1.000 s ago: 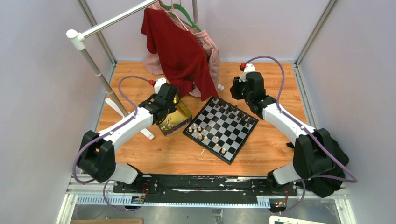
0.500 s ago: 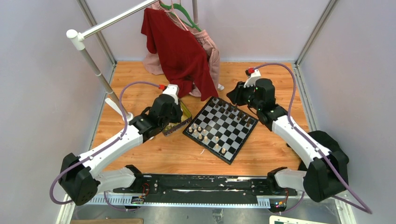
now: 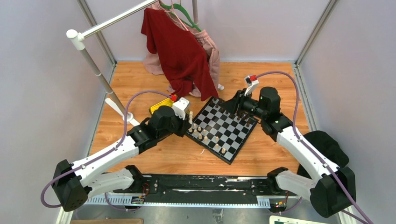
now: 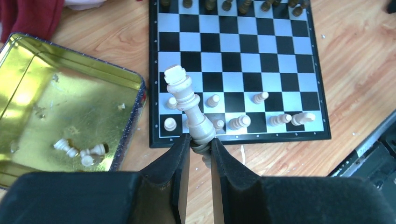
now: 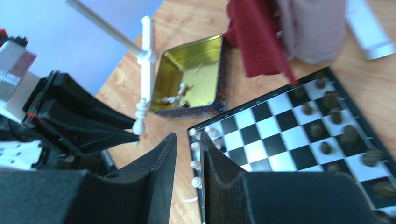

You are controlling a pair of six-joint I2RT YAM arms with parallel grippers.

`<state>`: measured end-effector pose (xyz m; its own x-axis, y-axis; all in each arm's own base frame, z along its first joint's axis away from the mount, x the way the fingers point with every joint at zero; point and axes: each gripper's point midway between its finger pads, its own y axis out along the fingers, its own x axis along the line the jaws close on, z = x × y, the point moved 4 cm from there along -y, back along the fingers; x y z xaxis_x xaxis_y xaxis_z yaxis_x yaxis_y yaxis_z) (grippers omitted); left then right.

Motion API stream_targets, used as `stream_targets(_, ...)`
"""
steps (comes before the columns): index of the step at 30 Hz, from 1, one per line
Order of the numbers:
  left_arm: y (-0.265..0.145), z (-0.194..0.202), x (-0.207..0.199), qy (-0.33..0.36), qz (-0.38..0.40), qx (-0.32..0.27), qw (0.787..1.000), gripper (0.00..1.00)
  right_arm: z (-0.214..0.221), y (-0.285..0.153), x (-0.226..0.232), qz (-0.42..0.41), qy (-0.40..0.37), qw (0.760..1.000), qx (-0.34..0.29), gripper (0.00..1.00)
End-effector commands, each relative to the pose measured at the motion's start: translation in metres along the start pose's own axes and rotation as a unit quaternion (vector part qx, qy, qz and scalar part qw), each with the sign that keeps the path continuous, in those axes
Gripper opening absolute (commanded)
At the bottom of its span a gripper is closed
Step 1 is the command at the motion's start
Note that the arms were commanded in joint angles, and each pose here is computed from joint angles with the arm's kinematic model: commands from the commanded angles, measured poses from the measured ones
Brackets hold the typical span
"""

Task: Set up the chess pieces on the board
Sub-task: Pick up the chess piece from the storage box.

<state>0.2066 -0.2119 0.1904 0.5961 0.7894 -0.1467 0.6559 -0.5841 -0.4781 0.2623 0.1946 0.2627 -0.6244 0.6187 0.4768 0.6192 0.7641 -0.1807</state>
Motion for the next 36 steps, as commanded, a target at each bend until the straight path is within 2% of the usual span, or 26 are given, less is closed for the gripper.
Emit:
stream_targets(1, -0.005, -0.016, -0.016, 0.031, 0.053, -0.039, 0.997, 0.08, 0.018, 0.002, 0.035, -0.090, 0.019, 0.995, 0.030, 0.29)
stream_targets(7, -0.004, -0.017, -0.029, 0.048, 0.086, -0.040, 0.994, 0.06, 0.038, 0.015, 0.062, -0.141, 0.021, 0.988, 0.065, 0.29)
stream_targets(14, -0.008, -0.014, -0.043, 0.079, 0.107, -0.036, 0.991, 0.05, 0.049, 0.033, 0.070, -0.177, 0.039, 0.980, 0.085, 0.30)
stream_targets(36, -0.012, -0.011, -0.052, 0.109, 0.119, -0.029, 0.987, 0.02, 0.061, 0.048, 0.078, -0.202, 0.052, 0.970, 0.121, 0.32)
